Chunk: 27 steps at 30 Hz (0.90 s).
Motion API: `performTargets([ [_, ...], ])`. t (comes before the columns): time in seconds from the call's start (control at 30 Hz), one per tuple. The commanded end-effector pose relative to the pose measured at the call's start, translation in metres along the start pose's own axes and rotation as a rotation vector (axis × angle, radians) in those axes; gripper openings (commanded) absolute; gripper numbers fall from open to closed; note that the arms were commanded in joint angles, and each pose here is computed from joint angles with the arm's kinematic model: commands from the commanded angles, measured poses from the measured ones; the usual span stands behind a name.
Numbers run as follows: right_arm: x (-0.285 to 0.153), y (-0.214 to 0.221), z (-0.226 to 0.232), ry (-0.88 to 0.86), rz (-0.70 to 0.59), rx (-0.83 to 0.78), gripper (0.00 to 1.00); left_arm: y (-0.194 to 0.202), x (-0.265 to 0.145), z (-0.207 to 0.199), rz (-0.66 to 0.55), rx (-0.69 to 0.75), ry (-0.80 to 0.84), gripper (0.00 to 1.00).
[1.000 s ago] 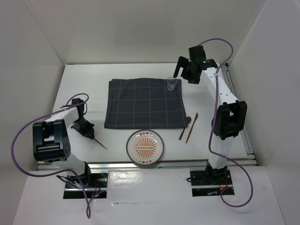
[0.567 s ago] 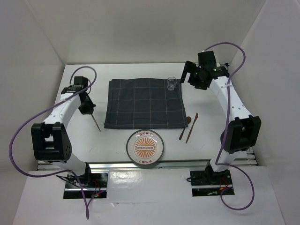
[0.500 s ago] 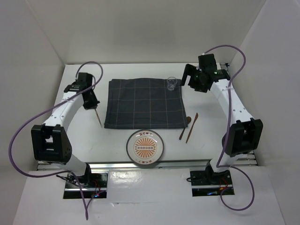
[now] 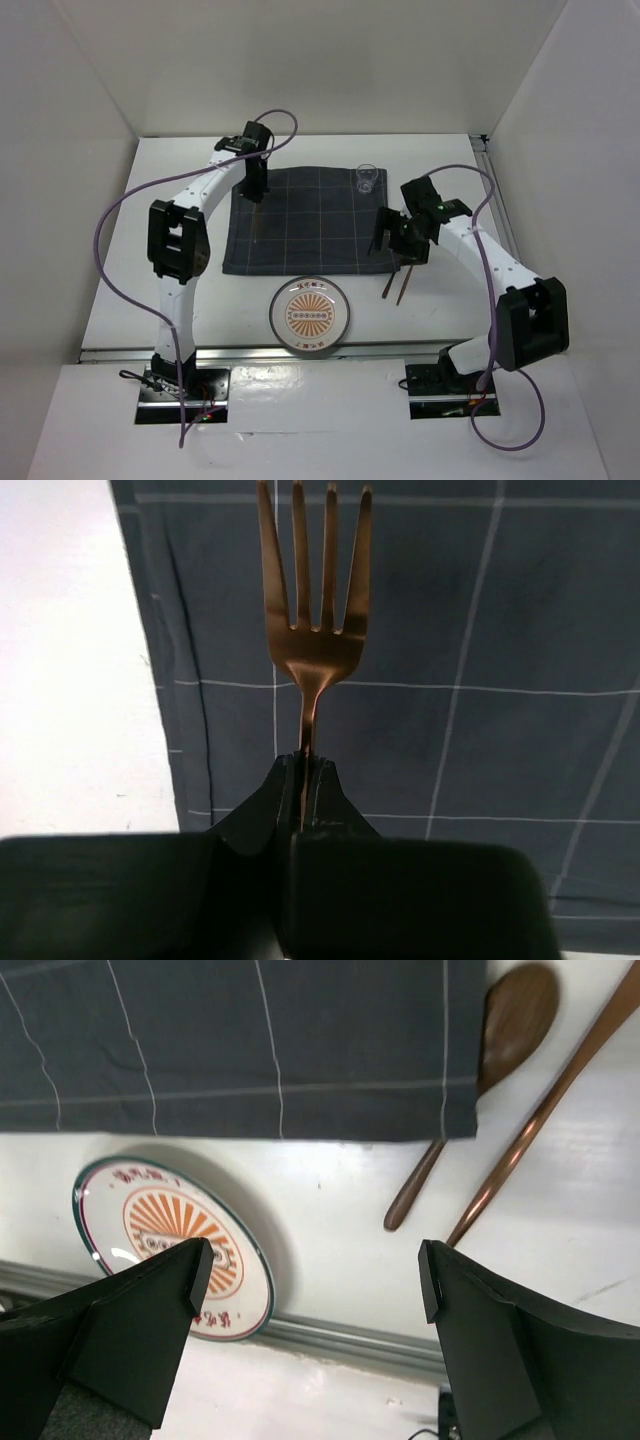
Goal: Set the dinner table for one person
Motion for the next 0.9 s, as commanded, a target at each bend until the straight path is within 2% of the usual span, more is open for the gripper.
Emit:
performTargets([
  [0.0, -0.006, 0.012, 0.009, -0.046, -0.019, 0.026, 0.97, 0.013, 0.012, 0.004, 0.101, 0.01, -0.016, 0.0],
  [0.3, 0.02, 0.045, 0.017, -0.087, 0.077, 0.02, 0.98, 0.029, 0.038, 0.006, 0.174, 0.014, -0.053, 0.0],
  [0.6, 0.039, 0.068, 0.04, -0.134, 0.092, -0.026, 0.98, 0.045, 0.055, 0.01, 0.227, 0.014, -0.083, 0.0],
  [0.67, 0.045, 0.079, 0.042, -0.142, 0.12, -0.037, 0.98, 0.045, 0.055, 0.01, 0.227, 0.014, -0.083, 0.09],
  [0.7, 0.047, 0.079, 0.044, -0.16, 0.113, -0.039, 0.98, 0.046, 0.055, 0.009, 0.23, 0.013, -0.075, 0.28],
  [0.8, 0.053, 0.088, 0.047, -0.219, 0.119, -0.046, 0.98, 0.049, 0.056, 0.01, 0.239, 0.015, -0.078, 0.43],
  [0.83, 0.058, 0.1, 0.043, -0.226, 0.142, -0.061, 0.98, 0.046, 0.051, 0.009, 0.227, 0.013, -0.074, 0.54],
  [0.87, 0.059, 0.101, 0.044, -0.254, 0.138, -0.065, 0.98, 0.044, 0.045, 0.01, 0.223, 0.012, -0.072, 0.57],
])
Point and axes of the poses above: each gripper's point midway between its finger pads, its own x axis out along the fingers, its own z axis along the line the jaws close on, y = z × x, the point moved 4 cm from there along -x, back along the fingers, and after that the axes turned 2 degrees about -x, right-handed, at the moved point
